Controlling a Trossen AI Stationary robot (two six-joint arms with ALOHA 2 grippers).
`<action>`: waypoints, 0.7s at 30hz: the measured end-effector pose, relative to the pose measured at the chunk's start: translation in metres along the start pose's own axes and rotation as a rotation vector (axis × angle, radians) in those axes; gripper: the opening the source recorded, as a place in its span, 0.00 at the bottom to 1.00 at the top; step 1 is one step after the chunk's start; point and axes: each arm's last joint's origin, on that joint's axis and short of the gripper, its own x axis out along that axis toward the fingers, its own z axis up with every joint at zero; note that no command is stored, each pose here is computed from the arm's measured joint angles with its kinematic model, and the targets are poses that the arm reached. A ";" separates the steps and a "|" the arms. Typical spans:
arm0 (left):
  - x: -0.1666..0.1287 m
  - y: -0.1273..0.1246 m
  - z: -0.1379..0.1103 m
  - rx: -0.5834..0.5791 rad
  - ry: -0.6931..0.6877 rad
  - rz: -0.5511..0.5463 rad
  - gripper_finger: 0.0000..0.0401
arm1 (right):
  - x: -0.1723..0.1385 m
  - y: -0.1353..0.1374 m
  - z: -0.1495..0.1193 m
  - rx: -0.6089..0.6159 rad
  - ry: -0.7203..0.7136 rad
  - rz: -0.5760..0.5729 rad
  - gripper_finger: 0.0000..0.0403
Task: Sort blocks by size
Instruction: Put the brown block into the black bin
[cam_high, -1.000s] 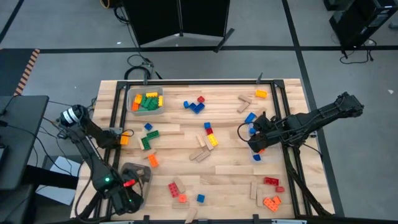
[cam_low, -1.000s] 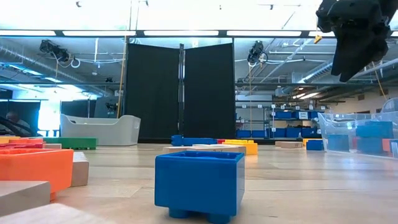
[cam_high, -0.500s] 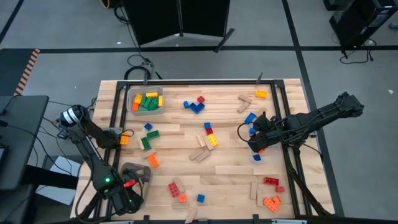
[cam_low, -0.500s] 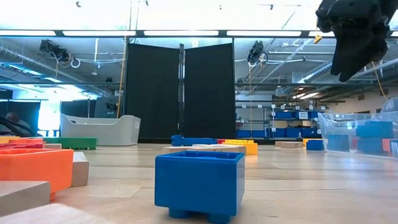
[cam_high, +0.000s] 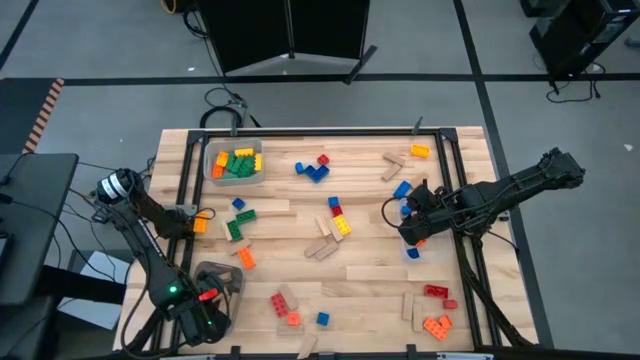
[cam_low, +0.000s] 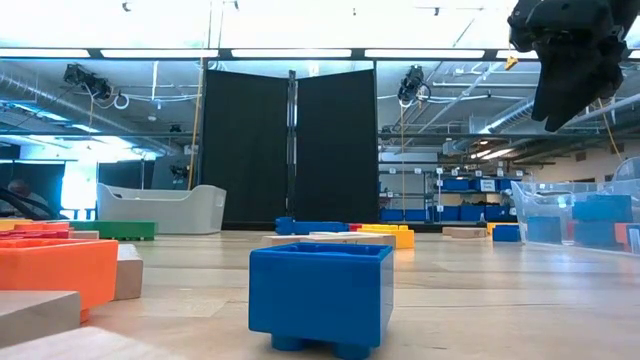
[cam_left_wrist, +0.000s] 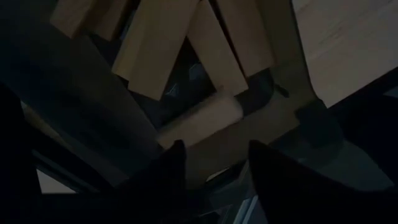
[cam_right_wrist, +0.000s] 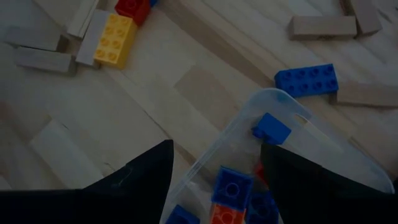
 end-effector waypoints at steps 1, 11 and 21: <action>0.000 0.000 0.000 0.003 0.000 0.000 0.46 | 0.000 0.000 0.000 -0.002 0.000 0.000 0.64; 0.000 0.000 0.000 0.025 0.000 0.000 0.47 | 0.000 0.000 0.000 -0.015 -0.001 0.001 0.64; -0.003 0.001 0.008 0.135 -0.060 0.007 0.47 | 0.000 0.000 0.000 -0.014 -0.004 0.002 0.64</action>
